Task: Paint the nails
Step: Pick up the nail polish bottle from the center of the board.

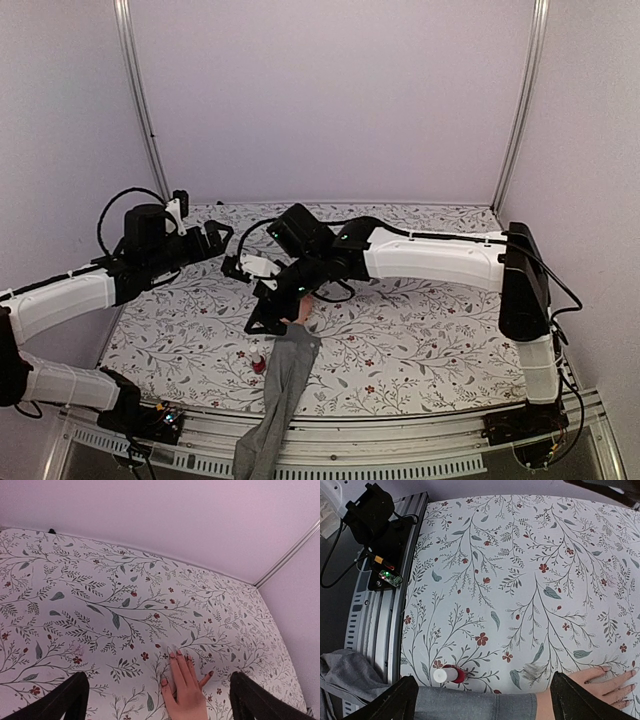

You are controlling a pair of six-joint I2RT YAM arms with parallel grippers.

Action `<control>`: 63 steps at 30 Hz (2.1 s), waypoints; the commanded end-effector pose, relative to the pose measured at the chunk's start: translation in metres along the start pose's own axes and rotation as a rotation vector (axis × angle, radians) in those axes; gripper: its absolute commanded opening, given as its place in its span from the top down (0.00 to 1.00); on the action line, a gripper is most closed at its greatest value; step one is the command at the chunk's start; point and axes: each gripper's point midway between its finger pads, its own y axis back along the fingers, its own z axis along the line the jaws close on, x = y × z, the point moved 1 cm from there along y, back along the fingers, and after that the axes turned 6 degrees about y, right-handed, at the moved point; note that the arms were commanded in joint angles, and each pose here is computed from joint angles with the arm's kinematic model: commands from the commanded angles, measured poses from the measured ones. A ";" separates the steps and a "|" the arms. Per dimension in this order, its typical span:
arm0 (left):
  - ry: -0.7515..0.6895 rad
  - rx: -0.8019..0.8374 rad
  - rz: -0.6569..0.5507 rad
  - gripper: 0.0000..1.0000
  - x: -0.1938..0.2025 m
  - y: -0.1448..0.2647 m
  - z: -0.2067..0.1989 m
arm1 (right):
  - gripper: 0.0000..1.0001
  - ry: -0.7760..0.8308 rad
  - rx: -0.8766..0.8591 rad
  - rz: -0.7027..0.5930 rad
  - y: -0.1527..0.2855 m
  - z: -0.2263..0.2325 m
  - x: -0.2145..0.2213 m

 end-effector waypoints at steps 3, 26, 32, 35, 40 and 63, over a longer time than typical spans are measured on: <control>-0.010 0.015 -0.022 0.00 -0.002 0.003 0.003 | 0.08 0.056 -0.015 0.119 -0.037 0.020 0.018; 0.021 0.000 0.024 0.00 0.010 -0.008 0.014 | 0.45 0.070 -0.052 0.184 -0.069 0.036 0.045; 0.031 -0.018 0.034 0.00 0.013 -0.011 0.019 | 0.55 0.072 -0.058 0.191 -0.072 0.036 0.049; 0.034 -0.024 0.038 0.00 0.014 -0.012 0.022 | 0.59 0.070 -0.063 0.193 -0.073 0.036 0.050; 0.040 -0.036 0.041 0.00 0.014 -0.014 0.024 | 0.70 0.069 -0.071 0.194 -0.074 0.038 0.051; -0.020 -0.121 -0.146 0.00 -0.025 0.001 0.024 | 1.00 -0.078 0.003 -0.119 0.056 -0.022 -0.017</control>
